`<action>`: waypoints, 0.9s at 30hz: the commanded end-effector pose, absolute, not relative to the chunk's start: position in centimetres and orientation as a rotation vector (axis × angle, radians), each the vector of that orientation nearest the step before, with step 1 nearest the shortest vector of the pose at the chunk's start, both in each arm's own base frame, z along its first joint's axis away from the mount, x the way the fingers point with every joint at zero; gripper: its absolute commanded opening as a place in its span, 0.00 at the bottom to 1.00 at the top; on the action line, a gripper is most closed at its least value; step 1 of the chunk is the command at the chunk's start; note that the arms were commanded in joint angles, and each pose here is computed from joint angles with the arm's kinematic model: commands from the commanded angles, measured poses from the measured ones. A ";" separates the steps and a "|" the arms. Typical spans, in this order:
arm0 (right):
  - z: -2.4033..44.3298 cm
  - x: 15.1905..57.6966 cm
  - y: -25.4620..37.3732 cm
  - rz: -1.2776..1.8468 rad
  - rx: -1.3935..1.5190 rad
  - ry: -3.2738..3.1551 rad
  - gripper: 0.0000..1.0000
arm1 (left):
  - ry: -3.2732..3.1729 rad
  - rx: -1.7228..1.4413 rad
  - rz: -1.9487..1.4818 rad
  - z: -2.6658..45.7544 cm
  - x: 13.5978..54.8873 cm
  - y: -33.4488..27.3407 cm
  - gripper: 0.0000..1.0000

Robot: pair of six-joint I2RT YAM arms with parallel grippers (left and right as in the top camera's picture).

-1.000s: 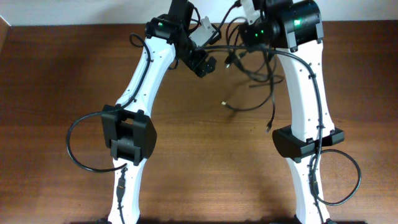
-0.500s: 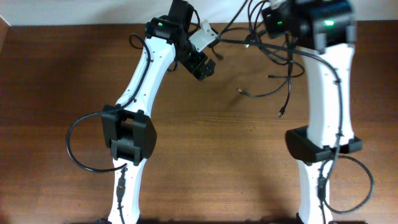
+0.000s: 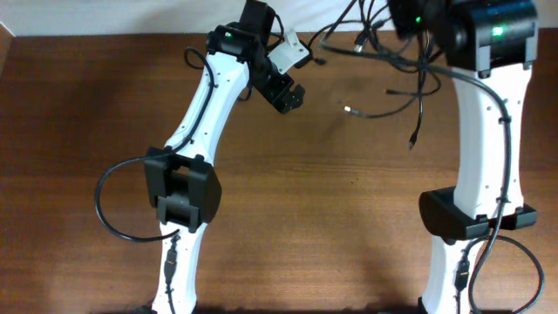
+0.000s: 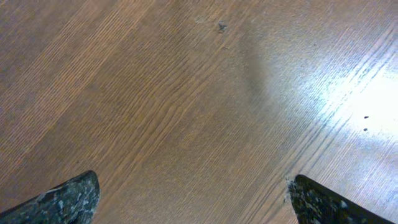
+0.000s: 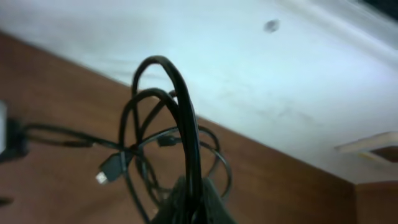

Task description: Untangle cables

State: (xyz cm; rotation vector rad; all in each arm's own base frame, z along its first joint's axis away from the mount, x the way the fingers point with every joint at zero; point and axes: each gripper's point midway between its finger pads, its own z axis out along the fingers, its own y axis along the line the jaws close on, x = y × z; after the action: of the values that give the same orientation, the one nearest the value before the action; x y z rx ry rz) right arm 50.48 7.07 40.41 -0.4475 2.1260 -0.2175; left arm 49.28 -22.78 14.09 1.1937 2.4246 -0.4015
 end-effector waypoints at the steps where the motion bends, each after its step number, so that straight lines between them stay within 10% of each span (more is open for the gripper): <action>1: 42.2 51.0 3.5 -0.254 -0.371 2.078 0.04 | 2.380 1.218 -0.380 15.3 49.3 -23.7 0.99; 27: 30.4 50.5 11.6 -0.056 -0.590 2.270 0.04 | 2.362 1.216 -0.219 15.4 50.5 -23.5 0.99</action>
State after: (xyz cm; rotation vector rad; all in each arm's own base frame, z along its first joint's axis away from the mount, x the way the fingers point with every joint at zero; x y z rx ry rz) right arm 52.45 10.55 27.66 -0.5791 2.3396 -0.0666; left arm 49.84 -24.03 14.10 1.2314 2.3905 -0.2403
